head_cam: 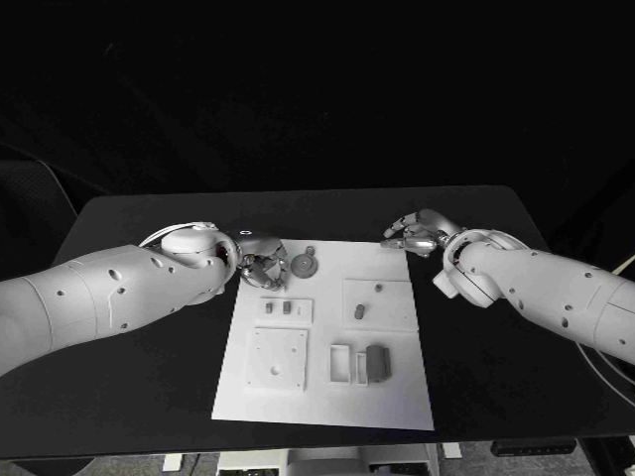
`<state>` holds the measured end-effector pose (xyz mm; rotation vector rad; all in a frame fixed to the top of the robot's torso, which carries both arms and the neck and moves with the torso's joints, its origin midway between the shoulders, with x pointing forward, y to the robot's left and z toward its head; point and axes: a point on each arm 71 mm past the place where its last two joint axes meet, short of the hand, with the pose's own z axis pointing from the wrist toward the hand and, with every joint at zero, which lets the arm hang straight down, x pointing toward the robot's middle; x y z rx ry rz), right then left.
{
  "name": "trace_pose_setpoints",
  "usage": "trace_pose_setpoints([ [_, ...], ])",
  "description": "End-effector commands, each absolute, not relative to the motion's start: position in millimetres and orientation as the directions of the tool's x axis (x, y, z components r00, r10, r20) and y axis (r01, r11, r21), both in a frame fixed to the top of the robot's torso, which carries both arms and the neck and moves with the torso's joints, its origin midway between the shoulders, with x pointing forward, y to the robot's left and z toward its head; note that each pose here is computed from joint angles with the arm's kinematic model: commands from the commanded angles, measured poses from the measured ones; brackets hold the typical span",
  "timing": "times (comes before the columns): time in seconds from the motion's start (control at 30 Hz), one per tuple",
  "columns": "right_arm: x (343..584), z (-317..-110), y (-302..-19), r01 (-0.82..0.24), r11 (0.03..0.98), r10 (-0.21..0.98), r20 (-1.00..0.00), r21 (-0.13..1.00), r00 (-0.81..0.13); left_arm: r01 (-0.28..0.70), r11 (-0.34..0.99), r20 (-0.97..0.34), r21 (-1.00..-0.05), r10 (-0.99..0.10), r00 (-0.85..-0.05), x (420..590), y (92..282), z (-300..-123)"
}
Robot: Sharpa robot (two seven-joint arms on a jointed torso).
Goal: Assemble the parts on the task board
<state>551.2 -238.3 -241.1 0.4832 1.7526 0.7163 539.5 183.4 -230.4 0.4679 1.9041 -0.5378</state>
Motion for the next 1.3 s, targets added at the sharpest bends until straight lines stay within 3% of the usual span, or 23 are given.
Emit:
trace_pose_setpoints([
  [0.03, 550.7, -241.4, -236.3, -0.046, 0.730, 0.640, -0.706, 0.682, -0.303, 0.554, 0.819, -0.921, -0.149, 0.088, -0.378, 538.5, 181.1, -231.0],
  [1.3, 550.7, -241.3, -236.4, -0.046, 0.730, 0.640, -0.706, 0.681, -0.303, 0.564, 0.814, -0.915, -0.139, 0.113, -0.388, 537.9, 174.2, -235.9],
])
